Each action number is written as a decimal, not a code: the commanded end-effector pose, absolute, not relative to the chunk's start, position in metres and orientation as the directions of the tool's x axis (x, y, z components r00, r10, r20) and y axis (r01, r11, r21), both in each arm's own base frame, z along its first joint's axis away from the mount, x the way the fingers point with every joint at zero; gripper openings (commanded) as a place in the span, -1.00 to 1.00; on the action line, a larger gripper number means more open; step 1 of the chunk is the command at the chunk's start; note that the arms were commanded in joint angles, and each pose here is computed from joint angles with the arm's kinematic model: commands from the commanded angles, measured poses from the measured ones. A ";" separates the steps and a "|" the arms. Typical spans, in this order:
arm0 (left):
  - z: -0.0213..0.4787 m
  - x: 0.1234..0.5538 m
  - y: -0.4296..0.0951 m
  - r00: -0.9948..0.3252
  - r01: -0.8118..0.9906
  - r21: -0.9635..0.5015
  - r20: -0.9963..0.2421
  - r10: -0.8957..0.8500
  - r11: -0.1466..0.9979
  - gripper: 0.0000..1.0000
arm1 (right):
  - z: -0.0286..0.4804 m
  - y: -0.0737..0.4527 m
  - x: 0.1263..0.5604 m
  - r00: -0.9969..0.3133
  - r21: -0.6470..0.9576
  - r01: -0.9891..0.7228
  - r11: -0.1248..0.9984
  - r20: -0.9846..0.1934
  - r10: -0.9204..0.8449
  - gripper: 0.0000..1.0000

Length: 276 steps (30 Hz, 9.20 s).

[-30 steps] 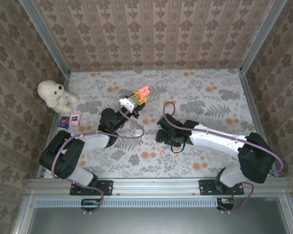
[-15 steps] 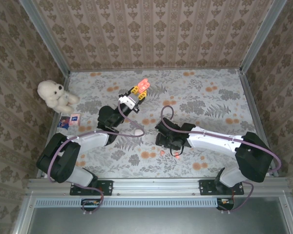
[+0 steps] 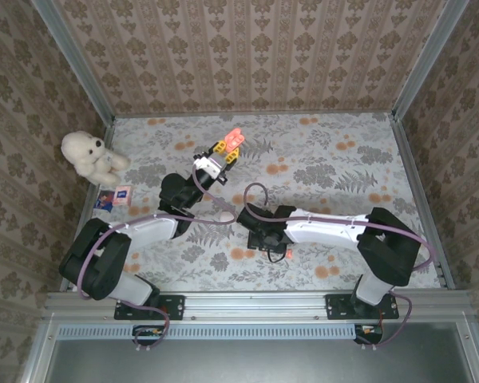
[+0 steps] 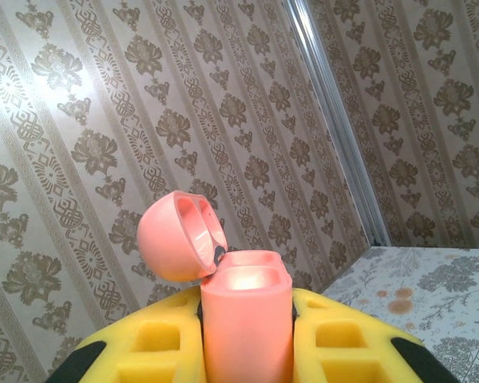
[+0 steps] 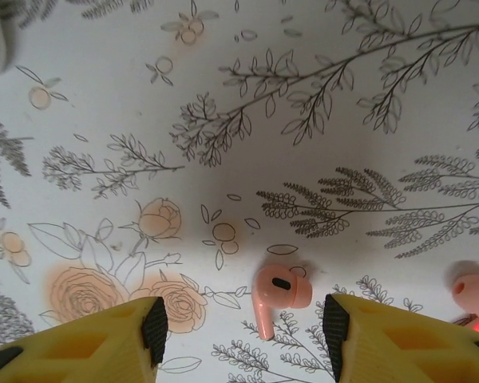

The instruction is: Insert wireless bluetooth earbuds into charging case

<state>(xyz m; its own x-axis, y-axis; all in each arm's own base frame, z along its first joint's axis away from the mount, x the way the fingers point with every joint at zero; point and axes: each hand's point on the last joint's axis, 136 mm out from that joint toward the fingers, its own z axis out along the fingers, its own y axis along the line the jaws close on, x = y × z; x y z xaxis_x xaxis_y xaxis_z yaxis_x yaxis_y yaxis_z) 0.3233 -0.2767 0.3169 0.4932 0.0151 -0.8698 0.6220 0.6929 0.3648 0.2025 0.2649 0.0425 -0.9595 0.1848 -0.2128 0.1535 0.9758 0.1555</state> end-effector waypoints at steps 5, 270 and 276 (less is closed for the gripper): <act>0.333 0.313 -0.270 0.541 0.595 0.382 -0.841 0.000 0.707 -1.00 | 0.037 0.245 0.199 -0.929 0.049 0.280 0.959 -0.239 0.283 0.07; 0.387 0.297 -0.314 0.509 0.725 0.276 -0.832 -0.221 0.631 -1.00 | 0.391 0.277 0.358 -0.330 0.645 -0.501 0.578 -0.759 0.561 -0.43; 0.388 0.296 -0.314 0.510 0.726 0.276 -0.831 -0.224 0.630 -1.00 | 0.385 0.275 0.361 -0.334 0.648 -0.488 0.585 -0.758 0.560 -0.44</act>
<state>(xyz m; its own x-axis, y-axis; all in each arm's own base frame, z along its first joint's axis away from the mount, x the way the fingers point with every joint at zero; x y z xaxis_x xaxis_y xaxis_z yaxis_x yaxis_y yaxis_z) 0.3073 -0.3185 0.3575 0.4687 -0.1558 -0.8695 0.7282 0.6254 0.2805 0.3549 0.2778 0.3915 -0.3361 0.5439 -0.7689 -0.5088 0.5822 0.6342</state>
